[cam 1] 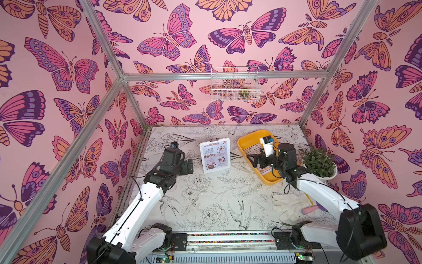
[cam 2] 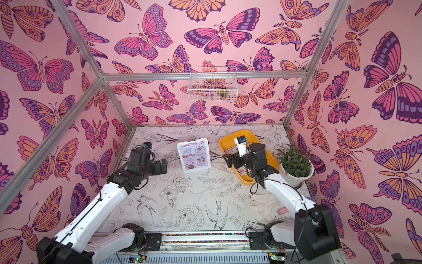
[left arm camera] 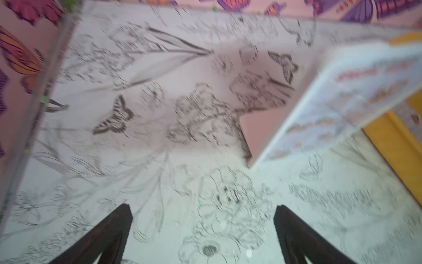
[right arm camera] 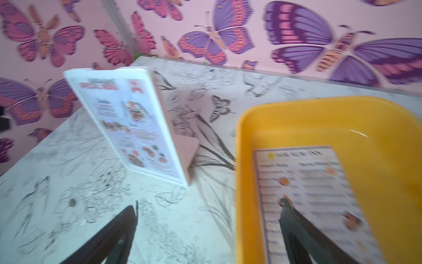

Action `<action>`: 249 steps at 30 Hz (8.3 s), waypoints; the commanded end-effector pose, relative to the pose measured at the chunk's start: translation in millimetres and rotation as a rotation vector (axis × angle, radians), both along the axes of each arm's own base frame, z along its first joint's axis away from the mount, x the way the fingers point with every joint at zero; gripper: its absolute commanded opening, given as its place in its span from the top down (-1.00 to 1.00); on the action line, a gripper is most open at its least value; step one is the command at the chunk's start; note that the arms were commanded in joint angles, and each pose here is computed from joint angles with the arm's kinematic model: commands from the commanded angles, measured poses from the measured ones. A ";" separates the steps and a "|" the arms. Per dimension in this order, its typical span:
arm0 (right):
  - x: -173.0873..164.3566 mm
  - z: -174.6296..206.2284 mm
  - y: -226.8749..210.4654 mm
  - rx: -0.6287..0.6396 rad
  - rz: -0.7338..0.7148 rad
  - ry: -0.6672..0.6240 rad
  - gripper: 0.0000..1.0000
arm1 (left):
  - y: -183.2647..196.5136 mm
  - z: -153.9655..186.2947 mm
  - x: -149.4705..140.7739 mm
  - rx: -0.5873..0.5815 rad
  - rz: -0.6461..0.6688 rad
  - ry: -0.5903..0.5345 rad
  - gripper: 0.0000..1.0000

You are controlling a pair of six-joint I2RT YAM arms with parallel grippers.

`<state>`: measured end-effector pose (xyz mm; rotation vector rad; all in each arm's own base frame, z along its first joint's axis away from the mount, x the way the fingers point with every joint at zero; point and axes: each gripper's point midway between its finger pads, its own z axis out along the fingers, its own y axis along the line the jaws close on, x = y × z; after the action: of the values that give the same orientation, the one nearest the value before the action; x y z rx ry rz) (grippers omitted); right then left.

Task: Replace the menus in the menu holders
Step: Adjust the menu holder at the center of the board, then take out the menu from the menu holder, then place the menu at the center of the board.

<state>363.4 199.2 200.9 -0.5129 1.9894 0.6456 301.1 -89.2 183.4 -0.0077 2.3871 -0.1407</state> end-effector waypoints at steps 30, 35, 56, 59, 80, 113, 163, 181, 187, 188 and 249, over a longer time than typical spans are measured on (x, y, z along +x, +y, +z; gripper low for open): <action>-0.2 -26.8 135.7 0.112 0.339 0.075 -0.88 | -48.9 -74.3 126.7 -0.026 0.080 0.040 -0.99; -26.5 -30.8 145.6 0.065 0.356 0.081 -0.89 | -66.4 -81.9 146.2 -0.056 0.037 0.053 -0.99; -3.4 58.5 77.9 -0.058 0.042 0.122 -0.15 | 22.3 -34.1 114.0 0.111 0.195 -0.060 -0.99; 9.0 68.0 92.1 -0.069 0.047 0.139 0.07 | 30.4 -40.2 107.8 0.122 0.234 0.021 -1.00; 54.7 48.5 151.5 -0.061 0.141 0.220 0.52 | -11.6 -94.5 25.7 0.127 0.233 0.241 -0.90; 57.0 46.2 167.9 0.012 0.178 0.274 0.81 | -9.4 -69.9 36.0 0.183 0.209 0.178 -0.90; 33.0 200.4 122.0 0.123 0.219 0.038 0.97 | 6.2 -19.7 59.5 0.201 0.238 0.086 -0.92; 56.2 76.4 122.5 -0.019 0.159 0.272 -0.17 | 10.7 -10.9 52.1 0.171 0.222 0.078 -0.90; 58.3 59.4 128.9 -0.011 0.174 0.317 0.04 | 11.9 -4.1 53.4 0.175 0.224 0.061 -0.90; 58.2 59.0 129.7 -0.006 0.176 0.321 0.11 | 12.2 -3.4 53.5 0.177 0.224 0.060 -0.90; -123.1 201.8 160.1 0.313 0.645 0.146 1.00 | 105.3 70.4 70.8 0.213 0.460 -0.055 -0.92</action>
<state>265.3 339.7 410.6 -0.8716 1.8119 1.3056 374.5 5.0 250.6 -0.4411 2.2563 0.2654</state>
